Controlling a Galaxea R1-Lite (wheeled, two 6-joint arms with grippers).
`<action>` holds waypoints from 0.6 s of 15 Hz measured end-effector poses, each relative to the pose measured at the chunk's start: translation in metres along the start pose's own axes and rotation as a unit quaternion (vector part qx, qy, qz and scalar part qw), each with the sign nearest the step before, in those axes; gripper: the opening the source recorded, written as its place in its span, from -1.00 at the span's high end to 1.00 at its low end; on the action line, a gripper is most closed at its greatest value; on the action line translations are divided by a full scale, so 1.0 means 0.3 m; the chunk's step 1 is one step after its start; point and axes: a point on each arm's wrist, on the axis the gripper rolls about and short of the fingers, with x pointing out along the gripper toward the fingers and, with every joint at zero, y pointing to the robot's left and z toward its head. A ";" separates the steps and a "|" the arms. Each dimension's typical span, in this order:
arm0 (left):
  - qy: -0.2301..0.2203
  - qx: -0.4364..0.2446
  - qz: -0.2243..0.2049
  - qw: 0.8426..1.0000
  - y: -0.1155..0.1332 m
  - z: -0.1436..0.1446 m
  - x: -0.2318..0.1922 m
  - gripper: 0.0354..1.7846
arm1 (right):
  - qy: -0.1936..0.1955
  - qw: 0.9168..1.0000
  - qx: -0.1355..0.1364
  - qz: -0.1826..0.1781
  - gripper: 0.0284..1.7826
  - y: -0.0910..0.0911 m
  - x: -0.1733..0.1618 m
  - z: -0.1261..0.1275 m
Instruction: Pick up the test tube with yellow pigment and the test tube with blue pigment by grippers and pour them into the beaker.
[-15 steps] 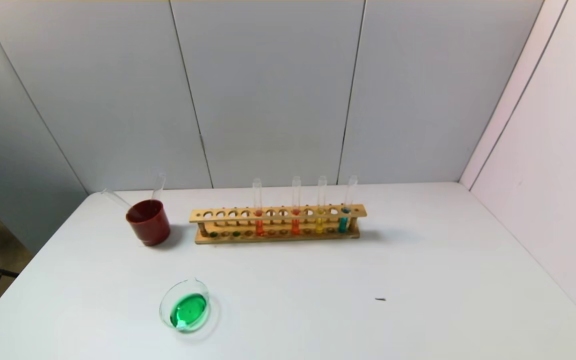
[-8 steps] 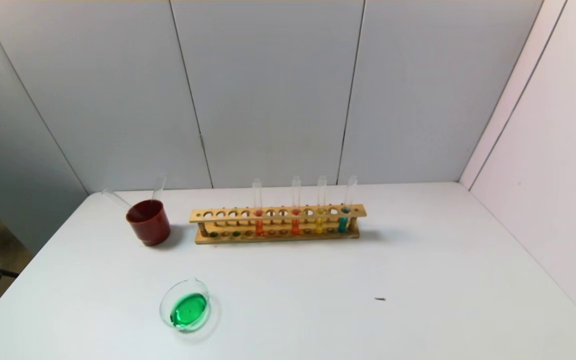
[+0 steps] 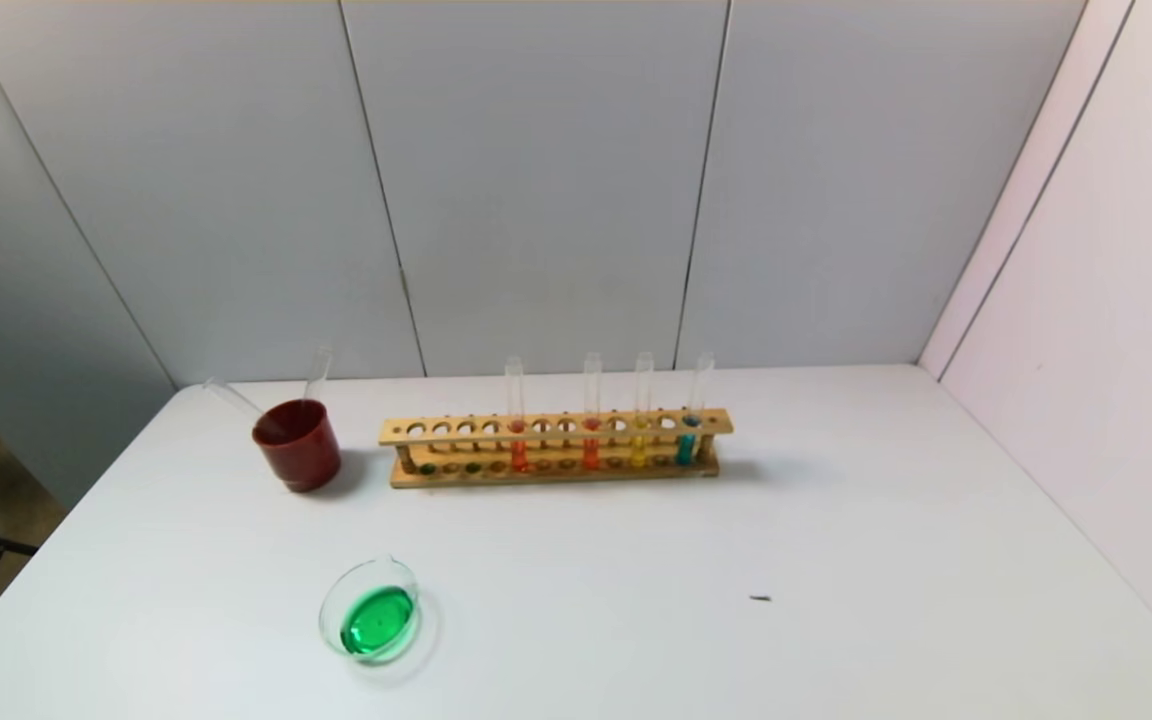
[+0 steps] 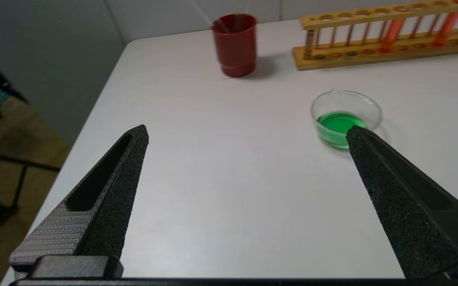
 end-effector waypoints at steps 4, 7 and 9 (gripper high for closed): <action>-0.012 -0.008 -0.023 1.000 -0.005 -0.015 0.009 -0.96 | 0.000 1.000 0.000 0.000 -0.91 0.000 0.000 0.000; -0.012 -0.029 -0.015 0.999 -0.004 -0.016 0.010 -0.96 | 0.000 1.000 0.000 0.000 -0.91 0.000 0.000 0.000; -0.012 -0.029 -0.015 0.999 -0.004 -0.017 0.010 -0.96 | 0.000 1.000 0.000 0.000 -0.91 0.000 0.000 0.000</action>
